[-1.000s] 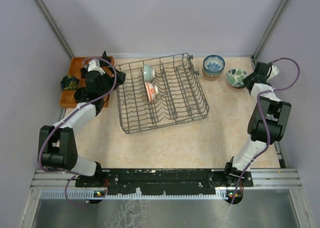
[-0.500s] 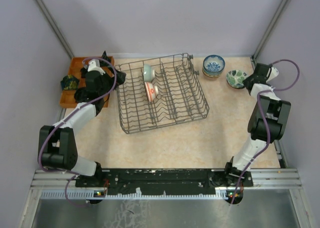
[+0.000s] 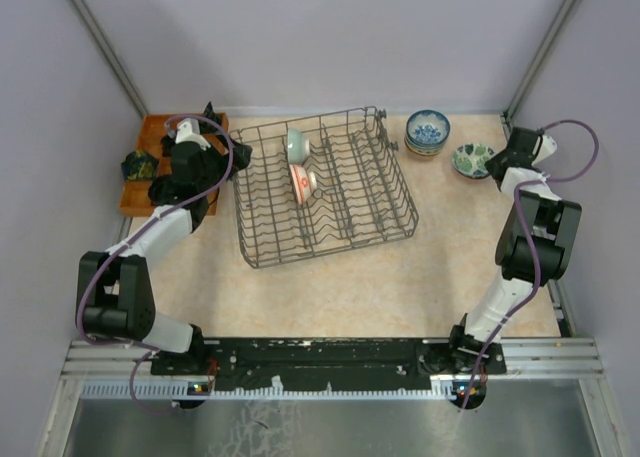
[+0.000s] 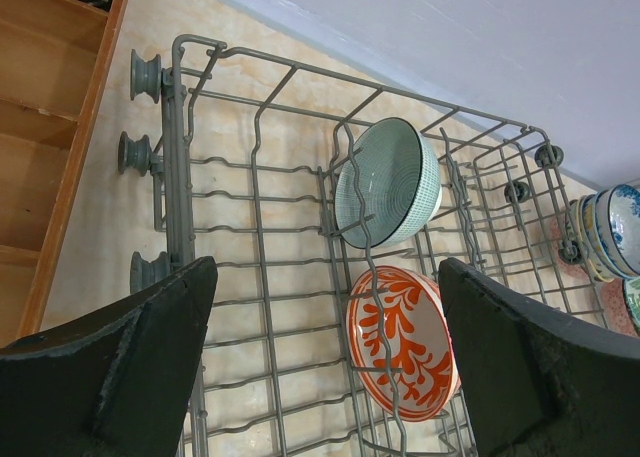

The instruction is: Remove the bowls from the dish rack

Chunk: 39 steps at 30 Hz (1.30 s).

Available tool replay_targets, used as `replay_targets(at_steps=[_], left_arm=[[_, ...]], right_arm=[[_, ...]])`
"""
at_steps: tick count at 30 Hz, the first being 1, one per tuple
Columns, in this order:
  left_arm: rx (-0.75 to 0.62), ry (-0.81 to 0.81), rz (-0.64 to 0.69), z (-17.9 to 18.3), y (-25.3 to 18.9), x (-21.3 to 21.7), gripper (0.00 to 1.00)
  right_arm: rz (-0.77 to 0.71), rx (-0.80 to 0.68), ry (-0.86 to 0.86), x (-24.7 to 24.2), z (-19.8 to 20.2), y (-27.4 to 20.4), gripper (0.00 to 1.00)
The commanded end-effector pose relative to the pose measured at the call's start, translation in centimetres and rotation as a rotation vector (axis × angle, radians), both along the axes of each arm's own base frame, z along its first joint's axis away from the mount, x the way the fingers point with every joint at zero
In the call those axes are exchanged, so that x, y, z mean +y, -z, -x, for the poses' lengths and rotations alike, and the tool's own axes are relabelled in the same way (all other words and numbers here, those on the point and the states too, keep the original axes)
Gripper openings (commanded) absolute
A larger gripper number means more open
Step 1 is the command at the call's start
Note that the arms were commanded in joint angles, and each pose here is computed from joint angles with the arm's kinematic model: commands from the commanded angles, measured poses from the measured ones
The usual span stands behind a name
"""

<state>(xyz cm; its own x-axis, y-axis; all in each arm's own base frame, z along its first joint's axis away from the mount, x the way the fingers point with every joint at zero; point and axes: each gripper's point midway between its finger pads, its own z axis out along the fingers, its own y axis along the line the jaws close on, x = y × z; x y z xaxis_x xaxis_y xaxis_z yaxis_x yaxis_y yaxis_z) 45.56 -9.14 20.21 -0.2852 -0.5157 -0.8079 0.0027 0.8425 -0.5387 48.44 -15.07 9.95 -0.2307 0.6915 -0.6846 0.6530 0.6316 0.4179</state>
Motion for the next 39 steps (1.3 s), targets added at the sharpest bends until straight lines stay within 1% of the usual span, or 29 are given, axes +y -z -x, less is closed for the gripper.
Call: replay_targets(at_steps=[1, 7, 15, 16, 17, 21, 25, 28, 33, 36, 39], left_arm=[[-0.029, 0.004, 0.008, -0.3, -1.0, -0.1, 0.97], [-0.029, -0.001, 0.006, -0.4, -1.0, 0.0, 0.97], [-0.030, -0.007, 0.007, -0.4, -1.1, 0.1, 0.97], [-0.029, -0.007, 0.008, -0.4, -1.1, 0.1, 0.97], [-0.028, -0.007, 0.010, -0.4, -1.1, 0.1, 0.97], [-0.025, -0.014, 0.013, -0.3, -1.1, 0.2, 0.97], [-0.020, -0.018, 0.013, -0.3, -1.2, 0.2, 0.97], [-0.015, -0.024, 0.013, -0.3, -1.2, 0.3, 0.97], [-0.008, -0.026, 0.024, -0.2, -1.0, 0.3, 0.97], [0.001, -0.027, 0.023, -0.1, -0.8, 0.3, 0.97], [0.013, -0.031, 0.014, 0.0, -0.4, 0.4, 0.97]], right_arm=[[0.019, -0.085, 0.016, -1.1, -1.5, -2.5, 0.22], [0.023, -0.087, 0.003, -0.8, -1.1, -3.0, 0.33], [0.072, -0.109, 0.008, -0.8, 0.5, -5.8, 0.44], [0.076, -0.108, 0.005, -0.7, 0.7, -6.1, 0.46], [0.082, -0.107, -0.001, -0.6, 0.9, -6.4, 0.51], [0.116, -0.080, -0.014, 0.2, 1.7, -7.2, 0.58], [0.187, -0.111, -0.047, 2.2, 2.5, -10.3, 0.61], [0.288, -0.143, -0.124, 5.4, 2.5, -13.6, 0.63], [0.445, -0.226, -0.338, 14.1, 1.2, -19.9, 0.65], [0.470, -0.268, -0.513, 20.7, 0.4, -22.1, 0.66], [0.477, -0.288, -0.667, 26.5, 0.0, -22.8, 0.66]])
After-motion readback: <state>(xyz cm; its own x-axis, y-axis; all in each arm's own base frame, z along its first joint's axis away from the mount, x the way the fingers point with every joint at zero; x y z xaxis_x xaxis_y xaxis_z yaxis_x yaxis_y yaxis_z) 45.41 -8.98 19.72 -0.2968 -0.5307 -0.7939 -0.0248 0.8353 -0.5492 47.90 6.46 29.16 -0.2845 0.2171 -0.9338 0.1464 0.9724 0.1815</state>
